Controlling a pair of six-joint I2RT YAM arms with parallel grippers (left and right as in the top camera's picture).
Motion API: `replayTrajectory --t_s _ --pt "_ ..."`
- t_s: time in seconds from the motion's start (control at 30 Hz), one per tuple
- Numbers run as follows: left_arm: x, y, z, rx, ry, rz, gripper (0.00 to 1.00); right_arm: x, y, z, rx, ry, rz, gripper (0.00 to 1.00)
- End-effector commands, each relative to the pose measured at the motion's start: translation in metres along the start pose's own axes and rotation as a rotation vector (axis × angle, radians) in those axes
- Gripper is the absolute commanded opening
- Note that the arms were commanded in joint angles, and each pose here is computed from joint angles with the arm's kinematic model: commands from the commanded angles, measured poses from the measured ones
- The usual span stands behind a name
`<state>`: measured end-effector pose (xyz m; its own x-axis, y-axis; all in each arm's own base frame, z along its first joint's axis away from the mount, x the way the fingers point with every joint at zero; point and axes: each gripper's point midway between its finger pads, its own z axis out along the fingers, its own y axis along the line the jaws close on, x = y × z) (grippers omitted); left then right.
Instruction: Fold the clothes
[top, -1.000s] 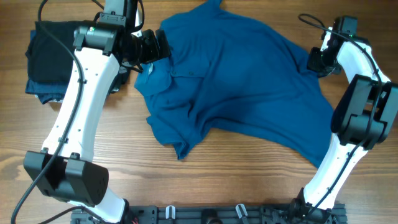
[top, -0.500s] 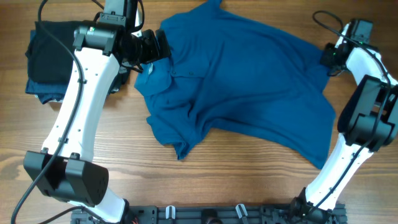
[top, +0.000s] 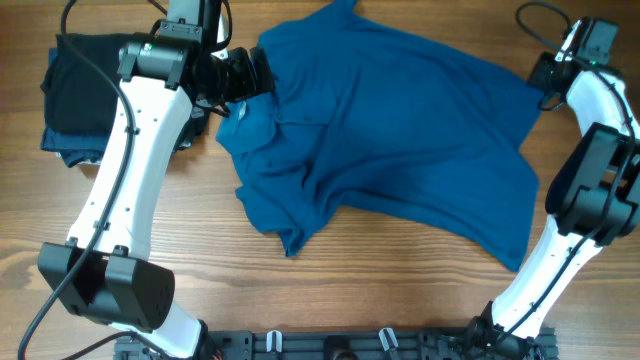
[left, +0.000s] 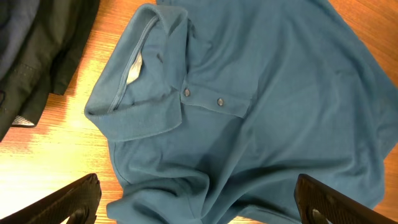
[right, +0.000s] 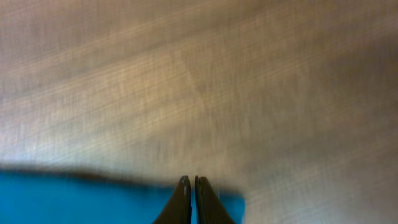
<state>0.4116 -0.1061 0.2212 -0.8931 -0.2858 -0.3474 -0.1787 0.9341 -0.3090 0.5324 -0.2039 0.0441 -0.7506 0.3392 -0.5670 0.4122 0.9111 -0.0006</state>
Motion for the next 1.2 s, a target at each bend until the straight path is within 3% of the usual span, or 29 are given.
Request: replayTrajectory --t_s 0.0,0.3,0.6,0.9,1.17 --pt "-0.003 0.001 -0.001 -0.003 -0.01 0.008 1.0 -0.024 0.009 -0.049 -0.044 -0.017 -0.005 0.04" --pt "-0.003 0.001 -0.001 -0.003 -0.01 0.008 1.0 0.05 0.012 -0.024 -0.062 0.244 0.036 0.04" --pt "-0.003 0.001 -0.001 -0.003 -0.01 0.008 1.0 0.094 0.015 0.023 -0.055 0.356 0.069 0.04" --pt "-0.003 0.001 -0.001 -0.003 -0.01 0.008 1.0 0.123 0.01 0.098 -0.02 0.32 0.088 0.04" --pt "-0.003 0.001 -0.001 -0.003 -0.01 0.008 1.0 0.129 0.003 0.168 0.016 0.151 0.075 0.04"
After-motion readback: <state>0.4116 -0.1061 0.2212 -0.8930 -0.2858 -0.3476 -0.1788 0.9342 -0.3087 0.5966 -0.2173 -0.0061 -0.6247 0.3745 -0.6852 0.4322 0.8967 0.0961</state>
